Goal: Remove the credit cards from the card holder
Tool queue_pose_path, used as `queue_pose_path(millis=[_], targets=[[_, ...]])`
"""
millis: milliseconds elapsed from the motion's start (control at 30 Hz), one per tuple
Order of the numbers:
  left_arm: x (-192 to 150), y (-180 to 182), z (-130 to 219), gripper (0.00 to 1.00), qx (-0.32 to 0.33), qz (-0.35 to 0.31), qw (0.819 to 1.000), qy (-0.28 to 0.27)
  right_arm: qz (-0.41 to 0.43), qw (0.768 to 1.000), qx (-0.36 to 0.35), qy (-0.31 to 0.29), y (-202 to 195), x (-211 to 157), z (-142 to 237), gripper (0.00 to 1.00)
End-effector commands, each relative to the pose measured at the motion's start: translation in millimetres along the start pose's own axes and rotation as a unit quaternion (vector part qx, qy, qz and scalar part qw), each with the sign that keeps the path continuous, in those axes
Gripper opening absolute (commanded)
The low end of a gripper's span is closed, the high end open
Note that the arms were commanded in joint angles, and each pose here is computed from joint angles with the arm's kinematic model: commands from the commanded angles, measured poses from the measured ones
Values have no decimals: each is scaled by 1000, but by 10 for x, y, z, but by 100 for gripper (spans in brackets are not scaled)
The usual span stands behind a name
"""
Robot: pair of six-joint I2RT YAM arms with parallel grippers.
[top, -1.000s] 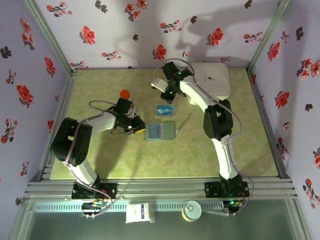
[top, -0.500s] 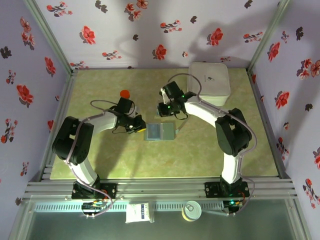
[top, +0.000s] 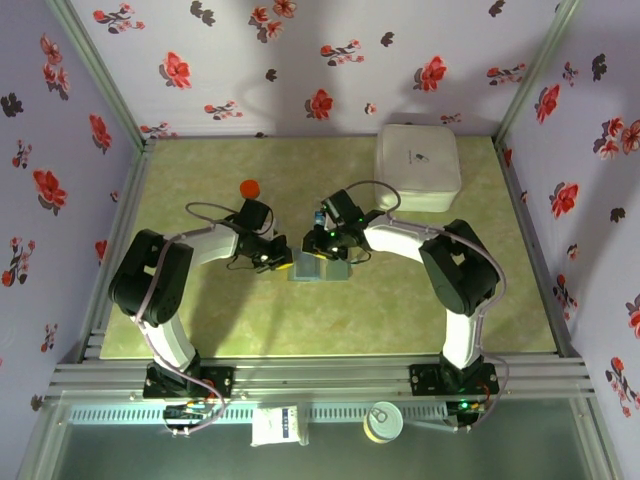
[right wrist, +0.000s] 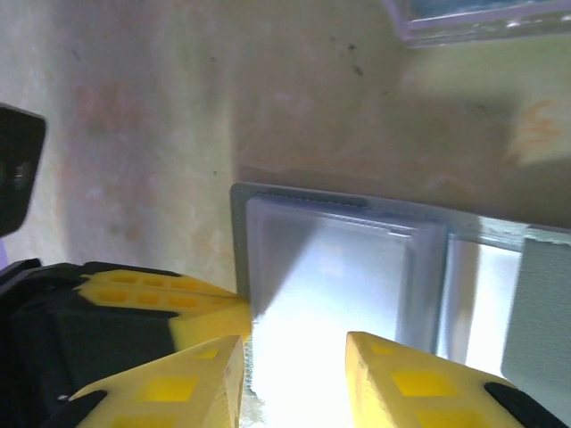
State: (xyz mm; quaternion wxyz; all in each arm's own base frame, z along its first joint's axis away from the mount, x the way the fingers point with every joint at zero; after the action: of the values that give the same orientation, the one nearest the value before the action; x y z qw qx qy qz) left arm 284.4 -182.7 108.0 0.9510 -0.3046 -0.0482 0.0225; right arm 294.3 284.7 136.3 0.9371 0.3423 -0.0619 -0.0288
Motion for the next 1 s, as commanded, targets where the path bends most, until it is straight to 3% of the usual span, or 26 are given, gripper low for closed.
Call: queue_pose_path(millis=[0,200,967], targets=[[-8,23,-30,1,20,-4,1000,8,-9,1000,14,10,39,-55,-23,34],[-21,46,-56,0,25,-3,1000,12,-10,1000,7,28,22,-132,-39,30],[-25,47,-68,0,27,-6,999,16,0,998,-49,38,-157,-175,-150,27]])
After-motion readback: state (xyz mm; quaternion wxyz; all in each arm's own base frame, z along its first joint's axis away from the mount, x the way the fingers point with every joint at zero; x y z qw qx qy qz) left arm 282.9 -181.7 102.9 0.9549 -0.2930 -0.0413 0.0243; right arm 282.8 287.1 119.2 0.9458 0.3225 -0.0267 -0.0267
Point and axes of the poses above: each hand's point on the last joint's axis, 136 mm out from that joint toward the fingers, its own z axis back along the fingers, its own y axis along the line the jaws close on, x = y × z, the point moved 10 cm from there along z, back along the fingers, and after that the axes turned 3 degrees about -z, right-handed, at the moved point
